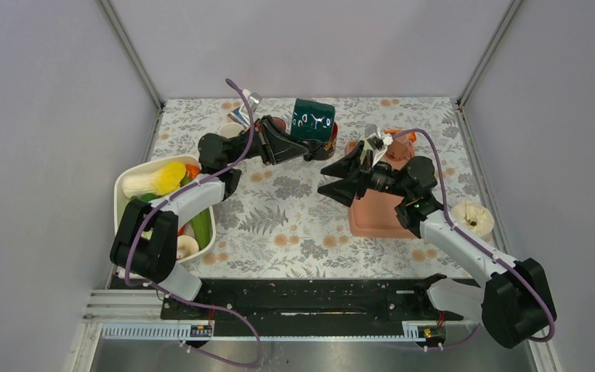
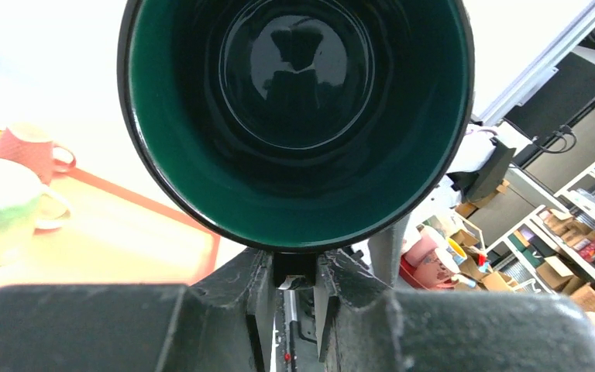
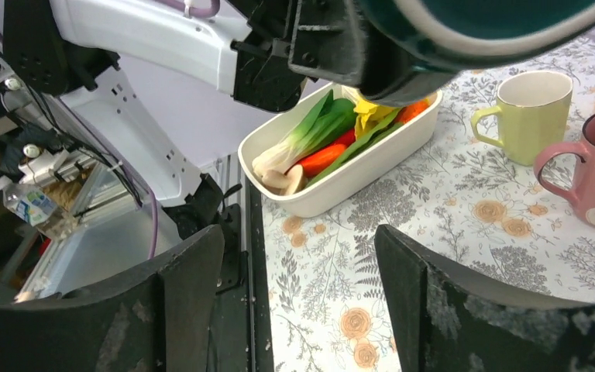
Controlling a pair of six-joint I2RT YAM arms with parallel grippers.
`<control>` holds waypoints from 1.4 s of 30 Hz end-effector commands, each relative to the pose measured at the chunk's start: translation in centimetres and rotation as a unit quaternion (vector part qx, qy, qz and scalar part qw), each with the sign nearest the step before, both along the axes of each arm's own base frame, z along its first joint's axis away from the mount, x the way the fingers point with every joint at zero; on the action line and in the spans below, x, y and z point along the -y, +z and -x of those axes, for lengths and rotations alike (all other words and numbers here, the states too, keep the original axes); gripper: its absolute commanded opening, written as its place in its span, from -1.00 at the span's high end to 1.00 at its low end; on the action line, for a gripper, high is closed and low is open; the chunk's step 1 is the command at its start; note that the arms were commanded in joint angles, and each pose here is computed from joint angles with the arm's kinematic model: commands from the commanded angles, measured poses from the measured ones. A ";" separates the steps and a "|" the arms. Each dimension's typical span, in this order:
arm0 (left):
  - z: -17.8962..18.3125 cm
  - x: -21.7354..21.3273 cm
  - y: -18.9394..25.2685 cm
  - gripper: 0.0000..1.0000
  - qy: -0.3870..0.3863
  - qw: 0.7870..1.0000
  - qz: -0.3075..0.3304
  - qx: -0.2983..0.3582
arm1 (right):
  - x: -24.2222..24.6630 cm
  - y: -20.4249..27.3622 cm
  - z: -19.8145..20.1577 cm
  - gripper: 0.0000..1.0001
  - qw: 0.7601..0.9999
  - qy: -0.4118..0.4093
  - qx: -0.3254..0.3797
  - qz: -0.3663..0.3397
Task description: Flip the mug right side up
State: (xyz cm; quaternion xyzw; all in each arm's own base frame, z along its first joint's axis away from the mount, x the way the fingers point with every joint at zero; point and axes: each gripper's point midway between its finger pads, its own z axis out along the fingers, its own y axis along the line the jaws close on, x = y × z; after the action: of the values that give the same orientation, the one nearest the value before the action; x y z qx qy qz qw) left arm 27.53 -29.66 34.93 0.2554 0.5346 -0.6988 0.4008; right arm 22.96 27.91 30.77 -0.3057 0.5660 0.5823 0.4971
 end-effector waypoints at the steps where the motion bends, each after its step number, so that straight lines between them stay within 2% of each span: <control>1: -0.3 -0.9 2.3 1.00 0.030 0.996 -0.007 0.088 | 0.8 1.4 0.9 -0.64 0.998 0.013 0.061 0.019; 5: -1.8 -1.7 0.6 1.00 0.061 0.991 -0.058 0.105 | 1.8 2.2 0.5 -0.76 0.997 -0.004 0.071 0.032; 8: -2.5 -2.4 -0.8 1.00 0.088 0.983 -0.102 0.128 | 2.3 2.1 0.2 -0.77 0.995 -0.018 0.079 0.049; 13: -2.3 -4.0 -3.4 1.00 0.119 0.962 -0.181 0.167 | 3.2 1.1 0.0 -0.79 0.992 -0.039 0.092 0.073; 17: -1.8 -6.2 -6.2 1.00 0.144 0.937 -0.254 0.191 | 3.9 0.2 0.3 -0.81 0.988 -0.049 0.108 0.094; 21: -1.4 -9.7 -9.8 1.00 0.175 0.912 -0.327 0.173 | 4.4 -0.6 0.8 -0.83 0.985 -0.057 0.120 0.109; 27: -0.5 -14.2 -12.7 1.00 0.213 0.880 -0.392 0.163 | 4.8 -1.1 0.8 -0.86 0.982 -0.071 0.134 0.115; 33: -0.7 -17.9 -16.1 1.00 0.265 0.829 -0.468 0.154 | 5.0 -1.5 0.7 -0.88 0.981 -0.079 0.137 0.116; 42: -2.6 -22.3 -21.4 1.00 0.307 0.784 -0.537 0.057 | 5.4 -2.0 0.7 -0.90 0.976 -0.090 0.158 0.120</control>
State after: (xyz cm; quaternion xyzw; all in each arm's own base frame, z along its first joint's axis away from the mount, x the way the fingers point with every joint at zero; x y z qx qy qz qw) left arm 27.04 -9.28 12.96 0.3109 0.8470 -0.1722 0.3953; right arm 21.84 22.95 27.84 -0.3946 0.5882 0.4285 0.5609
